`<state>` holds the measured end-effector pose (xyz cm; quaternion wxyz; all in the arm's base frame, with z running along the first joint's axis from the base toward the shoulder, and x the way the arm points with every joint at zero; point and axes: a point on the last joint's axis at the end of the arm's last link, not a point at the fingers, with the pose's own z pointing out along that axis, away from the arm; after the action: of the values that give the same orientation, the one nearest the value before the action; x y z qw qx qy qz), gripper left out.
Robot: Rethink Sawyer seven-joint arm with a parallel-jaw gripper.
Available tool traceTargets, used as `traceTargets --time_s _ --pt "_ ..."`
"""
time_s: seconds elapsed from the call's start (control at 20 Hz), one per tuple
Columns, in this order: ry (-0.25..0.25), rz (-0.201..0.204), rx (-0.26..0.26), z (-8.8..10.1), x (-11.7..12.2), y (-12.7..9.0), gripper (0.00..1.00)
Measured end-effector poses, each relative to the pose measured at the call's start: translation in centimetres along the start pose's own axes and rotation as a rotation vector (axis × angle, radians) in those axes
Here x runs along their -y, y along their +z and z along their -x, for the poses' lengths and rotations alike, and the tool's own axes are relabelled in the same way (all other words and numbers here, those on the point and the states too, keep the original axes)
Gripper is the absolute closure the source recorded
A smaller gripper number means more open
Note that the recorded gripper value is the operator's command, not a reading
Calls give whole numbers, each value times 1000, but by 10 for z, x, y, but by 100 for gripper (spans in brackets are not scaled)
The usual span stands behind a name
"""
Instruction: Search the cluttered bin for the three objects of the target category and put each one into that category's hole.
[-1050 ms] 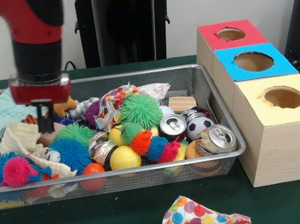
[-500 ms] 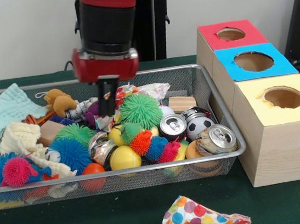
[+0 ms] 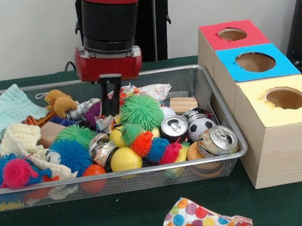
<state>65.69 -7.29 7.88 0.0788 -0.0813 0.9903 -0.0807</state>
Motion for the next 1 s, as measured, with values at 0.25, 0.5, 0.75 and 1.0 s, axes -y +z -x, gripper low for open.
traceTargets --time_s 0.25,0.5,0.75,1.0 --pt "104 4 -15 -15 48 6 100" --pt "224 -6 -42 -48 116 18 100" --pt "286 -5 -64 -73 149 29 100" --pt "292 -5 -72 -79 154 32 100"
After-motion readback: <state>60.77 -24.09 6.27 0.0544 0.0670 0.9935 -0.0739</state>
